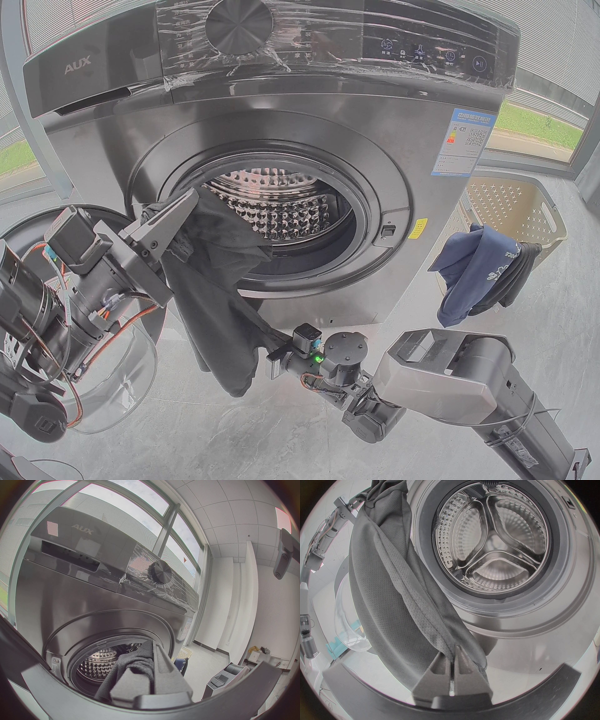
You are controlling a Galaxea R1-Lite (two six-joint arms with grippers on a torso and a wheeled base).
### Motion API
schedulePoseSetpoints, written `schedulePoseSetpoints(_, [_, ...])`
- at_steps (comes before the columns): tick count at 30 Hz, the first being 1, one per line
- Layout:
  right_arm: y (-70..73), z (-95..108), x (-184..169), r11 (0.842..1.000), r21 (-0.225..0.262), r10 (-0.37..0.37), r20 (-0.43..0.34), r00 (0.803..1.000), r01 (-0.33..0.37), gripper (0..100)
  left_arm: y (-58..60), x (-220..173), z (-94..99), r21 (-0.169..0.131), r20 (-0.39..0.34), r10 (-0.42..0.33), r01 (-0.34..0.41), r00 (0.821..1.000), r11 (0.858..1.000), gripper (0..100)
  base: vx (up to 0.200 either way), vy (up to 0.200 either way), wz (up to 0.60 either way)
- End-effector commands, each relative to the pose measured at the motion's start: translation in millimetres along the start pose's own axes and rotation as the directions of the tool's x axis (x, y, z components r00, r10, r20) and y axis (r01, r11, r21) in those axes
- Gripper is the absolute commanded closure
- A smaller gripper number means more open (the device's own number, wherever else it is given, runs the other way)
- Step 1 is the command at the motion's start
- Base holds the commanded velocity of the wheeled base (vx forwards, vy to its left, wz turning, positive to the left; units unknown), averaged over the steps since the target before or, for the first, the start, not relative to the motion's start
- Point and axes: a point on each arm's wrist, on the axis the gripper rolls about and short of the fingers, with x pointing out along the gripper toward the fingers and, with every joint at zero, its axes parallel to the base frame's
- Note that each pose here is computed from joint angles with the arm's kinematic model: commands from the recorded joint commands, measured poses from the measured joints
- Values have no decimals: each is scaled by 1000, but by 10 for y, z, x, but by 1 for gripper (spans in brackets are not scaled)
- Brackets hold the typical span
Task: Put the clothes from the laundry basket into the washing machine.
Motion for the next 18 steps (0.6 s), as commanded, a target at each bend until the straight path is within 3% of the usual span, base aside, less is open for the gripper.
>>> schedulePoseSetpoints(1, [-28,37,-63,1000,0,-10,-12,1000,10,100,3,7,1,0,1,3,-3,1000,1000,100,0,0,0])
schedulePoseSetpoints(5, [-85,206,-192,999,2,-42,-27,999,42,100,9,11,-12,0,-3,7,-7,1000,1000,100,0,0,0])
schedulePoseSetpoints(10, [-201,571,-369,997,4,-83,-8,996,83,100,18,11,-23,0,-7,12,-12,1000,1000,100,0,0,0])
schedulePoseSetpoints(12, [-254,872,-538,994,7,-105,14,994,105,100,24,12,-19,2,-6,14,-14,1000,1000,100,0,0,0])
schedulePoseSetpoints(18, [-234,1386,-1047,992,8,-129,33,991,129,100,24,9,-22,0,-7,14,-14,1000,1000,100,0,0,0])
